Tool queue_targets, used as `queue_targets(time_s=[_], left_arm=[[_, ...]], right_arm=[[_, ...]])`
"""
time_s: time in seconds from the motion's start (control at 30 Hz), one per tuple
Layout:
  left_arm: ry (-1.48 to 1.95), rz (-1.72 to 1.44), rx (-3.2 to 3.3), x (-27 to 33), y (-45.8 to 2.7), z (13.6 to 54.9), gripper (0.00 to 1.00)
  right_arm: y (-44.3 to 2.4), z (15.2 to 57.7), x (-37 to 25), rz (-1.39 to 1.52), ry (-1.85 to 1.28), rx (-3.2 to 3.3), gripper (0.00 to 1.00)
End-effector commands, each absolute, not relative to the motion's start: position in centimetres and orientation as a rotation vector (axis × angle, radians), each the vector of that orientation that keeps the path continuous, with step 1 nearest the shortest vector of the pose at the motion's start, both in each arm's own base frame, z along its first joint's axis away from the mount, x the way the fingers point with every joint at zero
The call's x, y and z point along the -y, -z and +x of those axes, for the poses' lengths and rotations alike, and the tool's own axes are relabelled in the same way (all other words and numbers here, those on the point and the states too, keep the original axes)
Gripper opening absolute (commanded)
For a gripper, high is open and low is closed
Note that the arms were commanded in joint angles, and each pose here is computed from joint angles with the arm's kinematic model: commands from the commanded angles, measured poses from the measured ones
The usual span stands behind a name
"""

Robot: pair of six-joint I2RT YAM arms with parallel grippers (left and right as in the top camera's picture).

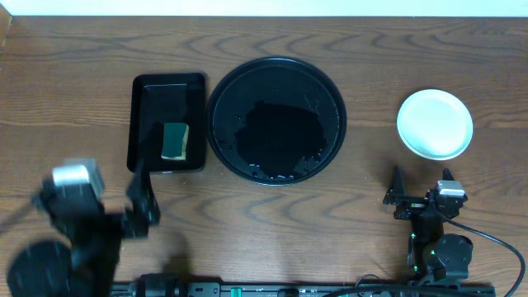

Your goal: Clean dirty plates on tray and stack at the side

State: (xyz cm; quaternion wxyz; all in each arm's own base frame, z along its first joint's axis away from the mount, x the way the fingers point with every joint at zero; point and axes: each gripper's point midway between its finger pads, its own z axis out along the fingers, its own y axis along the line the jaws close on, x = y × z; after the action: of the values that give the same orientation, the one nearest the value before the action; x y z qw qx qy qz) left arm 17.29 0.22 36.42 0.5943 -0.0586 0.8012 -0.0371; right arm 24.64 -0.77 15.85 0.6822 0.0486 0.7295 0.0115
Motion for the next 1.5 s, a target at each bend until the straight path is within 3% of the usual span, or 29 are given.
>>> queue_targets(time_s=[0.0, 0.23, 0.6, 0.73, 1.47], left_arm=[[0.079, -0.143, -1.866, -0.3, -33.0, 15.8, 0.83], [0.080, -0.134, -1.775, -0.2, -27.9, 15.1, 0.83], [0.160, 0.008, -1.287, 1.5, -32.8, 19.8, 0.83], [0.179, 0.006, -1.175, 1.4, -32.4, 20.6, 0.83], [0.208, -0.072, -1.603, 1.1, -16.7, 24.6, 0.83]], right_arm=[[-15.8, 24.6, 1.3, 0.138, -0.017, -1.633, 0.99], [-15.8, 24.6, 1.3, 0.138, -0.017, -1.633, 0.99], [-15.8, 24.6, 1.3, 0.138, -0.017, -1.633, 0.99], [-15.8, 24.6, 1.3, 0.138, -0.017, -1.633, 0.99], [-15.8, 24.6, 1.3, 0.138, -0.017, -1.633, 0.99]])
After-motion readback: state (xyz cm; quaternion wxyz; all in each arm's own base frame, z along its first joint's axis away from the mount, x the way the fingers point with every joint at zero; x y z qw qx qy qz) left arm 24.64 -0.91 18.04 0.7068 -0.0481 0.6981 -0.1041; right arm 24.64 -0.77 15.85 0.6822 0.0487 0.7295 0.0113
